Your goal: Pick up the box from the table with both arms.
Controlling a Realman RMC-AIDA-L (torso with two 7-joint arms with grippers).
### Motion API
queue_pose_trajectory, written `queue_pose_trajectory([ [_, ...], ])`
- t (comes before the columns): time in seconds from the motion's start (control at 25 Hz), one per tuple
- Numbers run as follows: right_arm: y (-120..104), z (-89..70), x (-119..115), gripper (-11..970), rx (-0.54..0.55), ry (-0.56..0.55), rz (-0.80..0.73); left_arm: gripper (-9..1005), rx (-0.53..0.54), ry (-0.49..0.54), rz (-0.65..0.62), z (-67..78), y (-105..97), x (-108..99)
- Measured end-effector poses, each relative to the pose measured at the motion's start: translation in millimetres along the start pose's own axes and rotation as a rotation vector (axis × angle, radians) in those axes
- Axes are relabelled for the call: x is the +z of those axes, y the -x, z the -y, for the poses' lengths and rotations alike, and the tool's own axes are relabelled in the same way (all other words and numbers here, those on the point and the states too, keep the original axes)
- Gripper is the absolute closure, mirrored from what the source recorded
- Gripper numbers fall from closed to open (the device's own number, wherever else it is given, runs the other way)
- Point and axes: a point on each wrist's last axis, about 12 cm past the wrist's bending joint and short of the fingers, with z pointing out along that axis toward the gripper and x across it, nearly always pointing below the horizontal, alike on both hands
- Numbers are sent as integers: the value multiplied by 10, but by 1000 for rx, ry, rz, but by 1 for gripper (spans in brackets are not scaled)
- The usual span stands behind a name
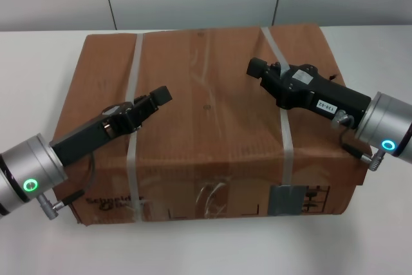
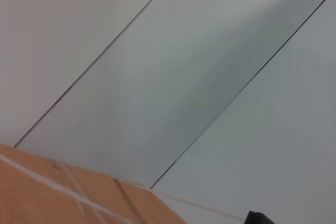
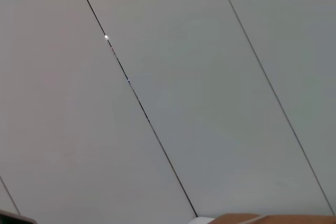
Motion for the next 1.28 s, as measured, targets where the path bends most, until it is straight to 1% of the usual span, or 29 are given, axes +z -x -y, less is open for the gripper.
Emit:
queue_pose_trajectory([
  [1.28,13,-3,-3,936,2,5,8,947,-4,6,11,-7,8,-8],
])
